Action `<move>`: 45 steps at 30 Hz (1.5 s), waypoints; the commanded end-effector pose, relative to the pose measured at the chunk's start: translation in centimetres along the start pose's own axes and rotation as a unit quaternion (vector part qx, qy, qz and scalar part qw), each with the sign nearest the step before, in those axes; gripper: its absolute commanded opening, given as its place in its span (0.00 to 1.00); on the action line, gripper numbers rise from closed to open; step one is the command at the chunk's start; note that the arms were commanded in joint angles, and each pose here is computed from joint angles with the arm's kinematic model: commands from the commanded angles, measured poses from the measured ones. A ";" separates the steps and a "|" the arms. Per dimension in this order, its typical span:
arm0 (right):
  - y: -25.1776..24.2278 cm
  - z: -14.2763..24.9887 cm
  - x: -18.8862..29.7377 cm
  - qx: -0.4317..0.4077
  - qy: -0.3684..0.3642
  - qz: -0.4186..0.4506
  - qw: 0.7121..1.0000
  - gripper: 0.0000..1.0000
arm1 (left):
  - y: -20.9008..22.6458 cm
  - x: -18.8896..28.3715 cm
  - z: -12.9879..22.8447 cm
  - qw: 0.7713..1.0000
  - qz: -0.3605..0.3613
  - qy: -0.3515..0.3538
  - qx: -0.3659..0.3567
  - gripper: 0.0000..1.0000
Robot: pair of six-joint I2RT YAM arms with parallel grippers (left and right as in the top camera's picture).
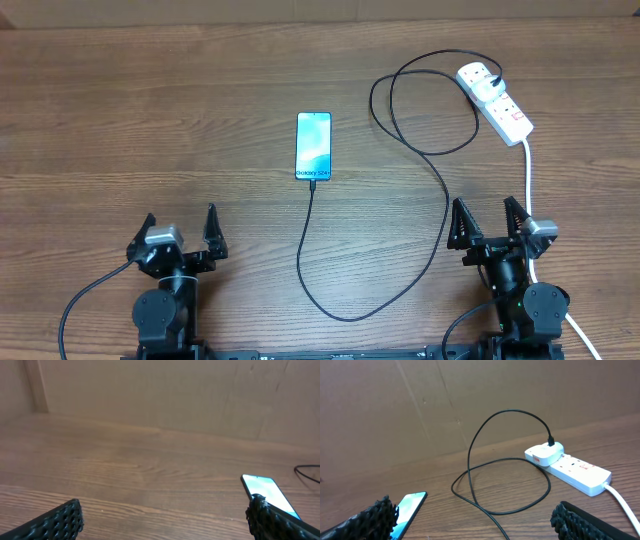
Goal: Plug charger to phone and switch on socket
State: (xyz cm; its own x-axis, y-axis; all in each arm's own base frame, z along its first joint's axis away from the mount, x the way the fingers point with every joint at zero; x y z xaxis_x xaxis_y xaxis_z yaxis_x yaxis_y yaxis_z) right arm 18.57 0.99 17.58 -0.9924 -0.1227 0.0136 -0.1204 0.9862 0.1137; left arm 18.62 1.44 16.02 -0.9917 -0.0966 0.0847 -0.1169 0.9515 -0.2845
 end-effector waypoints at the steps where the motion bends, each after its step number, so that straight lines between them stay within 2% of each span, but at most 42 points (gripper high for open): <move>1: 0.2 0.2 0.0 0.003 -0.002 -0.006 1.000 1.00 | 0.1 0.1 -0.1 1.000 -0.003 -0.007 -0.022 1.00; 10: 0.2 0.2 0.0 0.003 -0.002 -0.006 1.000 1.00 | 0.1 0.1 -0.1 0.999 -0.003 -0.006 -0.048 1.00; 45: 0.2 0.2 0.0 0.003 -0.002 -0.006 1.000 1.00 | 0.0 0.1 -0.1 0.999 0.001 -0.006 -0.046 1.00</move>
State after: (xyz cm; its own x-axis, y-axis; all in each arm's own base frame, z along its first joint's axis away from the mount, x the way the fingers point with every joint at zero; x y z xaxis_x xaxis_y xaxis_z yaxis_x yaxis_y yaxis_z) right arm 18.57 0.99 17.59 -0.9924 -0.1223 0.0129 -0.1201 0.9862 0.1136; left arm 18.61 1.44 16.05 -0.9919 -0.0966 0.0828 -0.1125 0.9699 -0.2159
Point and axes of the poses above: each gripper's point midway between its finger pads, its own x axis back along the fingers, its own y axis along the line the jaws close on, z = x × y, the point moved 6 cm from there along x, back along the fingers, and after that the axes turned 10 degrees about x, right-handed, at the moved point
